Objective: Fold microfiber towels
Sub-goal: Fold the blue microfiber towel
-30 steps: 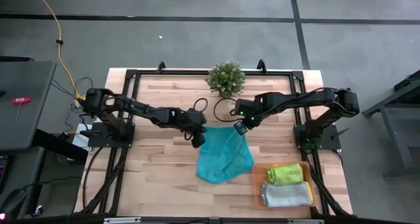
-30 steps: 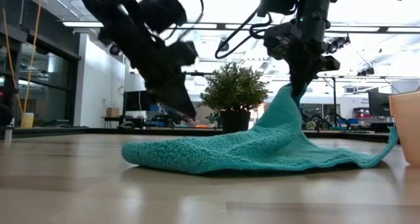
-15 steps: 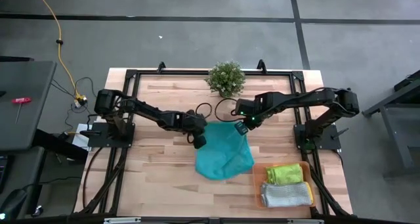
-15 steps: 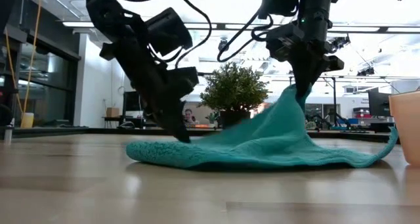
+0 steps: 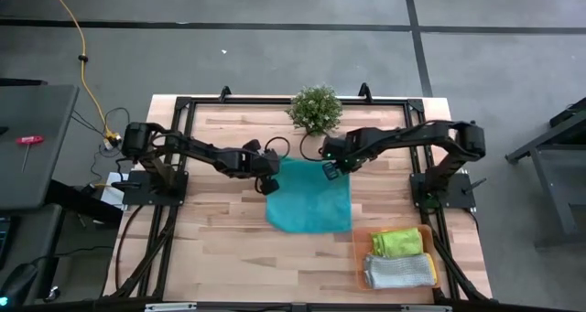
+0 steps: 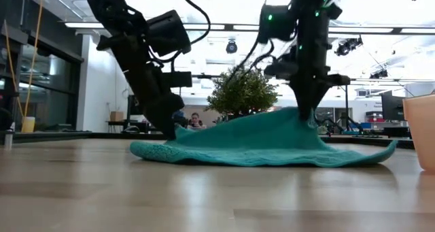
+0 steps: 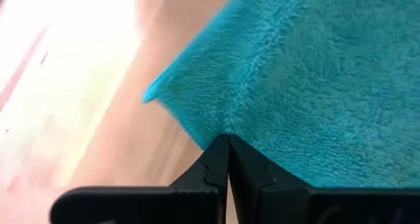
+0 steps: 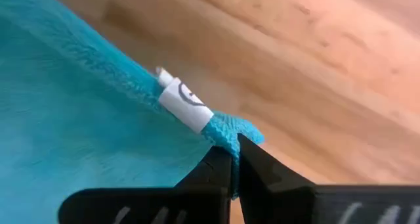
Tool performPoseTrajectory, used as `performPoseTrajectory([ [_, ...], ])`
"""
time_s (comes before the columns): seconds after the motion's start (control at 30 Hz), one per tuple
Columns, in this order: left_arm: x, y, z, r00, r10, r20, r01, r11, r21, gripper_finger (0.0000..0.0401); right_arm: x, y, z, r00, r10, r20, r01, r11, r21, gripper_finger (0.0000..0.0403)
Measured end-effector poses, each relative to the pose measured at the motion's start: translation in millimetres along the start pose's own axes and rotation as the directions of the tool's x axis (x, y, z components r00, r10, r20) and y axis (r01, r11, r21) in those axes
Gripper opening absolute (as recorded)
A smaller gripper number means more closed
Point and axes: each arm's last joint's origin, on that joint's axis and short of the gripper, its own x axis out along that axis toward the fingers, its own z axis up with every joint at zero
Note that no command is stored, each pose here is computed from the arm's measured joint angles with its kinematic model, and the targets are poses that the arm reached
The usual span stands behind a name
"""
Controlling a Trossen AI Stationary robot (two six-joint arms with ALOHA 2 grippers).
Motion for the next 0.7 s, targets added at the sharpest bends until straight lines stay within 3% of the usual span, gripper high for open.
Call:
performPoseTrajectory([
  [0.23, 1.5, 7.0, 3.9, 1.000, 0.017, 0.018, -0.016, 0.999, -0.029, 0.0000, 29.1, 3.0, 3.6, 0.989, -0.145, 0.032, 0.146, 0.989, -0.004, 0.0000],
  [0.43, 2.4, 9.5, 6.7, 0.999, 0.018, 0.037, -0.016, 0.999, -0.052, 0.0000, 37.5, 3.2, 4.9, 0.986, -0.169, 0.019, 0.169, 0.986, -0.008, 0.0007],
  [0.57, 2.2, 8.6, 6.6, 0.999, -0.009, 0.032, 0.011, 0.999, -0.048, 0.0000, 35.3, -1.2, 10.4, 0.984, -0.176, 0.038, 0.177, 0.983, -0.040, 0.0044],
  [0.7, -3.6, 11.3, 7.5, 0.999, -0.024, 0.029, 0.024, 1.000, -0.005, 0.0000, 25.2, -12.8, 19.7, 0.977, -0.199, 0.078, 0.204, 0.976, -0.069, 0.0112],
])
